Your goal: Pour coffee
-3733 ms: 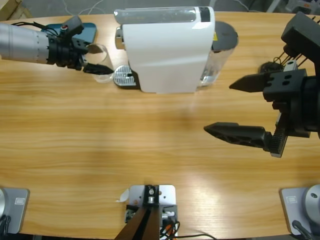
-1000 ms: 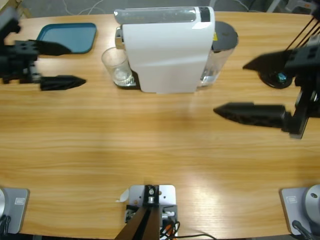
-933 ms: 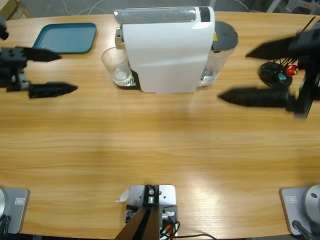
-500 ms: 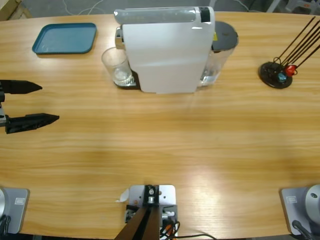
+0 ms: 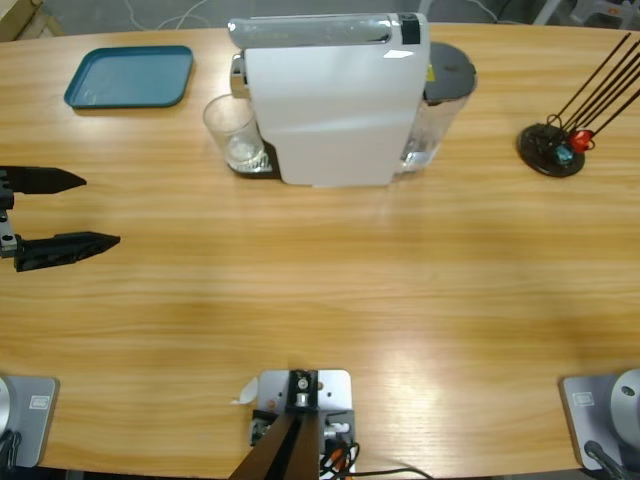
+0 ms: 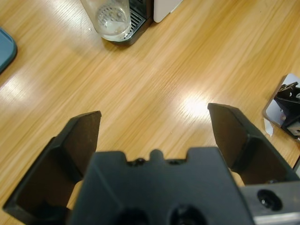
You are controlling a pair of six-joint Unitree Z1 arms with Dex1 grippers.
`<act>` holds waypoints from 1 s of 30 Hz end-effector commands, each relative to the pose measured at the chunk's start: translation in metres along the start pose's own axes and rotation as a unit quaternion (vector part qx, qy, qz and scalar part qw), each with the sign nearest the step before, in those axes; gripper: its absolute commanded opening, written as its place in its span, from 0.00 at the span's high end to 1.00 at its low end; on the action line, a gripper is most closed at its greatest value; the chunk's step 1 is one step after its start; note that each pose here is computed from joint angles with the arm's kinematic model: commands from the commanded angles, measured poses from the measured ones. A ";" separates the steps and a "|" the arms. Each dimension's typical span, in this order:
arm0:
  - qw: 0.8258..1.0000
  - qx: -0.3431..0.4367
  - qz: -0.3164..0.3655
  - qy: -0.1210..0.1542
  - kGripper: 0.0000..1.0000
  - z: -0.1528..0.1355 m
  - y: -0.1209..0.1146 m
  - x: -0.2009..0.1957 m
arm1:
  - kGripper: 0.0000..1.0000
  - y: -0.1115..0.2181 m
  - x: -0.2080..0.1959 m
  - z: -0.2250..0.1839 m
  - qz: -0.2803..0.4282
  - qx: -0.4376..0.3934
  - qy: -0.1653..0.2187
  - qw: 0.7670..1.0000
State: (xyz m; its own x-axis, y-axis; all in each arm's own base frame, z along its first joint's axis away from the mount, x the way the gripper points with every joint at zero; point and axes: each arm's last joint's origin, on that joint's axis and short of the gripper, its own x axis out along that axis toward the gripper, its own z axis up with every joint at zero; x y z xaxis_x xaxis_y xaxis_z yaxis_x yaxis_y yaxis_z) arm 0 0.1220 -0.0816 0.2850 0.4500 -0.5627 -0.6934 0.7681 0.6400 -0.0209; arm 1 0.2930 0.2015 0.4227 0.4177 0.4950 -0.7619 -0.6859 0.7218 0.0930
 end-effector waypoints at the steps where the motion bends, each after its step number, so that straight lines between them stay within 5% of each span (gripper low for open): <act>1: 0.999 -0.016 0.001 0.029 0.00 -0.010 0.001 0.009 | 1.00 -0.011 0.031 -0.003 -0.009 -0.004 0.040 0.999; 24: 0.999 -0.017 0.000 0.033 0.00 -0.011 0.002 0.011 | 1.00 -0.020 0.059 -0.024 -0.019 -0.006 0.086 0.996; 30: 0.999 -0.016 0.001 0.032 0.00 -0.011 0.002 0.011 | 1.00 -0.020 0.053 -0.016 -0.025 -0.009 0.072 0.997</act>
State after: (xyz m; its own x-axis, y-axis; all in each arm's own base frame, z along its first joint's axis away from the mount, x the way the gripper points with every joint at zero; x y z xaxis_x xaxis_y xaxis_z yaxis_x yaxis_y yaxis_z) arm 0 0.1231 -0.0821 0.2840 0.4468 -0.5600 -0.6976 0.7675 0.6406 -0.0226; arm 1 0.3031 0.2019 0.3930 0.3944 0.4277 -0.8133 -0.6883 0.7239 0.0470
